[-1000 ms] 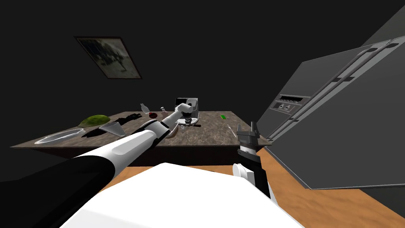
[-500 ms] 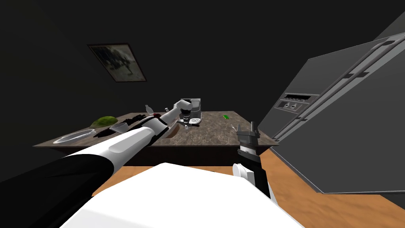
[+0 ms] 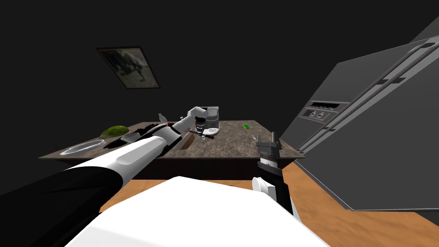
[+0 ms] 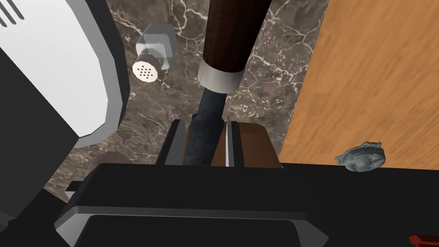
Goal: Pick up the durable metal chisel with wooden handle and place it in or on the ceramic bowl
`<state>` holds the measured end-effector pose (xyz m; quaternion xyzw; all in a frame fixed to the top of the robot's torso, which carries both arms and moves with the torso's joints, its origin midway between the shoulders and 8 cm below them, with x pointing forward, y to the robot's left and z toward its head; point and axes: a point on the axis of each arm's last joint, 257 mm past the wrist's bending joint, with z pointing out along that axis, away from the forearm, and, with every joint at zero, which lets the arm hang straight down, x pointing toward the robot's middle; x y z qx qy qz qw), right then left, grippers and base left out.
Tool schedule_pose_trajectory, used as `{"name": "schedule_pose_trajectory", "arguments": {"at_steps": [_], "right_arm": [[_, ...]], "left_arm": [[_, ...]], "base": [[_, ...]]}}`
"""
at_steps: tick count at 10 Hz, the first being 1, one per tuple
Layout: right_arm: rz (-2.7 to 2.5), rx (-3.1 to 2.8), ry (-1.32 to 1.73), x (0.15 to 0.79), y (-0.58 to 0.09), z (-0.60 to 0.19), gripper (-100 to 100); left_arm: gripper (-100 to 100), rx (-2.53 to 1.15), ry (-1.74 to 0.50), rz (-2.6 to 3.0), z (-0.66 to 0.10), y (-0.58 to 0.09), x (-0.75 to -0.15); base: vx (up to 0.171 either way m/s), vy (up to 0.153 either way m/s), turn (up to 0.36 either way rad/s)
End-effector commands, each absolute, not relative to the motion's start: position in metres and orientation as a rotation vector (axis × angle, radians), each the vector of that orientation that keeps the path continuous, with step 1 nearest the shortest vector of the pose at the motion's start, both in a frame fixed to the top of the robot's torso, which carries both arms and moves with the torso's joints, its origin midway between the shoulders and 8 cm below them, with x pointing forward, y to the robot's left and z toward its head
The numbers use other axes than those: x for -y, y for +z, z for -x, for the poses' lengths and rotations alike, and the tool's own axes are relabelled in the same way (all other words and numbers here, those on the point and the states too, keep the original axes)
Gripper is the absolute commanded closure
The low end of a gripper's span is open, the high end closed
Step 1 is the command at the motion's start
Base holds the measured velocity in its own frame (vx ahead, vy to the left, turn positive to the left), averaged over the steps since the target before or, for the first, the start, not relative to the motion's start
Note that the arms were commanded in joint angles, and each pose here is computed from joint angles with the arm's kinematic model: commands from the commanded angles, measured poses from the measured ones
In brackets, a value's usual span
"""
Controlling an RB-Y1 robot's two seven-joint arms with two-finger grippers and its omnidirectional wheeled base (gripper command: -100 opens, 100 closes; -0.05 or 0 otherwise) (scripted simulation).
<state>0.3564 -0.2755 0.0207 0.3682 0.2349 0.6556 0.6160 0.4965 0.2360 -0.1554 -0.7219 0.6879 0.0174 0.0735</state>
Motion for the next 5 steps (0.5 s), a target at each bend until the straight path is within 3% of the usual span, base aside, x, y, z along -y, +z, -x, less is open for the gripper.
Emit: {"name": "schedule_pose_trajectory", "arguments": {"at_steps": [1, 2, 5], "right_arm": [[-0.848, -0.541, 1.510, 0.2755, 0.0207, -0.3564, 0], [-0.848, -0.541, 1.510, 0.2755, 0.0207, -0.3564, 0], [-0.848, -0.541, 1.510, 0.2755, 0.0207, -0.3564, 0]], "left_arm": [[100, -2.065, 0.052, 2.168, -0.4965, -0.1554, -0.2360], [-100, -2.066, 0.058, 2.167, -0.4956, -0.1552, -0.2363], [-100, -2.067, 0.057, 2.167, -0.4957, -0.1553, -0.2363]], "base": [[-0.003, 0.007, -0.001], [0.000, 0.000, 0.000], [0.000, 0.000, 0.000]]}}
